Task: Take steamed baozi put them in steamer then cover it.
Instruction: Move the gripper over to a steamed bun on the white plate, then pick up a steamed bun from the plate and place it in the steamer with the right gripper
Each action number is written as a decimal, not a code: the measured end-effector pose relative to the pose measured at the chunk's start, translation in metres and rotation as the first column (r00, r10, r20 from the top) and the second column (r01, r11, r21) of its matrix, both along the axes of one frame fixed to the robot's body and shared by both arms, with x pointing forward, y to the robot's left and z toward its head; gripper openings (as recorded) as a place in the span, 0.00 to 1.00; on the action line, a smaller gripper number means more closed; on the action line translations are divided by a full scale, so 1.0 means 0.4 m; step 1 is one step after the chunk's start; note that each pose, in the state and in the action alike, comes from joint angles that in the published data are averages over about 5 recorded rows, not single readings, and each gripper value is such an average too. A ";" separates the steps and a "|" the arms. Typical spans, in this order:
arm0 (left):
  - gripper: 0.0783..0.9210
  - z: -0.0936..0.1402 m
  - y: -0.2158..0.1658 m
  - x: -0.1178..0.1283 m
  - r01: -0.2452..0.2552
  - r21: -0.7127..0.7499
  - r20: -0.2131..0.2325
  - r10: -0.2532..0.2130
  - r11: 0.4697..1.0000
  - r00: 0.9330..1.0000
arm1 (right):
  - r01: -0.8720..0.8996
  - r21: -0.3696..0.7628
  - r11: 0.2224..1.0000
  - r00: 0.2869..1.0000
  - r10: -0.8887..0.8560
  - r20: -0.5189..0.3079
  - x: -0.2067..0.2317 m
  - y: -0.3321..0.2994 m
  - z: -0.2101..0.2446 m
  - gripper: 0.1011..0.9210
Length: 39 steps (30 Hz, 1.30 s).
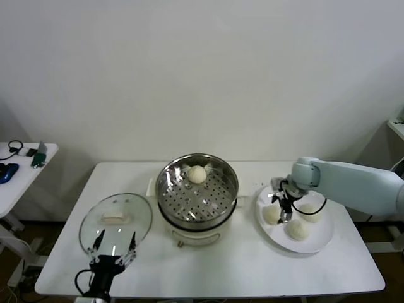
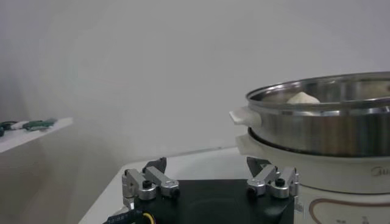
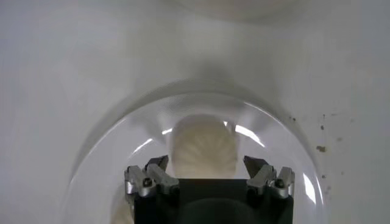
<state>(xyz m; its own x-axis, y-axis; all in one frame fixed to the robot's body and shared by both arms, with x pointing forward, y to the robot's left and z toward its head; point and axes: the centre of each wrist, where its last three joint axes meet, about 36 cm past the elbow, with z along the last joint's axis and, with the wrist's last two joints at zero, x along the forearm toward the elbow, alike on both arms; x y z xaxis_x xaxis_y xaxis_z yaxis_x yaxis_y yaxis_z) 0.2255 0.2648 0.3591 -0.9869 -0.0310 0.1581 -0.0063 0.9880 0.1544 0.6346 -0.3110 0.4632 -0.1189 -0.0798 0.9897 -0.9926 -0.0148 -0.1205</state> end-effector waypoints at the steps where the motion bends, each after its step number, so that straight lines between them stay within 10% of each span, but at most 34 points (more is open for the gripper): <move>1: 0.88 0.000 0.000 0.000 0.000 0.000 0.000 0.000 1.000 1.000 | 0.001 0.002 1.000 1.000 -0.001 0.001 0.001 0.002 -0.002 0.83; 23: 0.88 0.011 -0.007 -0.008 -0.006 -0.003 0.013 0.006 1.000 1.000 | -0.011 0.014 1.000 1.000 0.011 -0.010 0.023 0.000 0.070 0.63; 39: 0.88 0.026 -0.014 0.015 0.009 -0.009 0.034 -0.008 1.000 0.999 | -0.134 0.062 0.989 0.981 0.124 0.148 0.069 0.110 0.607 0.64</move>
